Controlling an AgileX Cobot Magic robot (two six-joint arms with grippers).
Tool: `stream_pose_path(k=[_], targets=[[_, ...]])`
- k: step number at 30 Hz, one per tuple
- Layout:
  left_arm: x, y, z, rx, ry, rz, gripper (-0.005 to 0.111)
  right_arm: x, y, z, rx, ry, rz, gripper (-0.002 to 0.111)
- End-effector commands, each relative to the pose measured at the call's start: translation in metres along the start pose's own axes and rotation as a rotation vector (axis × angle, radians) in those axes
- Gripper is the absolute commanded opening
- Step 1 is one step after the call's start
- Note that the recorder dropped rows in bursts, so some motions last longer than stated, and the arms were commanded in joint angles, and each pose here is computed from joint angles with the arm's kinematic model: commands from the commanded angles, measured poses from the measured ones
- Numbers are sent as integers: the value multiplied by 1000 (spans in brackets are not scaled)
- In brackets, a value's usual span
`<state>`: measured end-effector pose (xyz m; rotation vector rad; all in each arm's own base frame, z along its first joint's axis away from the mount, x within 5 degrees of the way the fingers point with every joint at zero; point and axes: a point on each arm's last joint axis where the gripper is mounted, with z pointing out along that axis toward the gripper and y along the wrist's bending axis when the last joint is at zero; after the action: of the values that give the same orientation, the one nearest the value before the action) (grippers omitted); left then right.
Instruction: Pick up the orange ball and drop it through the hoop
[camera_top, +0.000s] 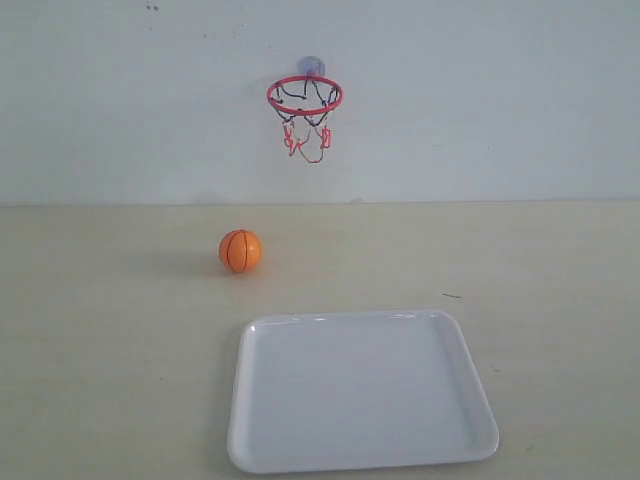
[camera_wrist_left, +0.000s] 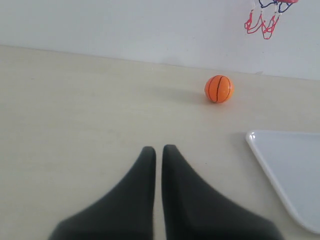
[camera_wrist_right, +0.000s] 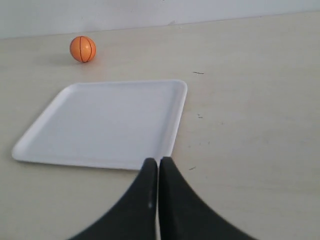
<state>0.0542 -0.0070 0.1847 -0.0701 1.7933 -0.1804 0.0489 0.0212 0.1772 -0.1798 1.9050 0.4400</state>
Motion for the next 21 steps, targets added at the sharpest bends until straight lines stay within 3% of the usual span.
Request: stream_pose_path(k=[1, 15, 21], targets=[[-2, 0, 0, 0, -16, -4, 4, -2, -1, -1, 13, -20, 8, 0], [-2, 0, 0, 0, -16, -4, 4, -2, -1, -1, 14, -20, 10, 0], [-2, 0, 0, 0, -16, -4, 4, -2, -6, -1, 94, -39, 36, 0]])
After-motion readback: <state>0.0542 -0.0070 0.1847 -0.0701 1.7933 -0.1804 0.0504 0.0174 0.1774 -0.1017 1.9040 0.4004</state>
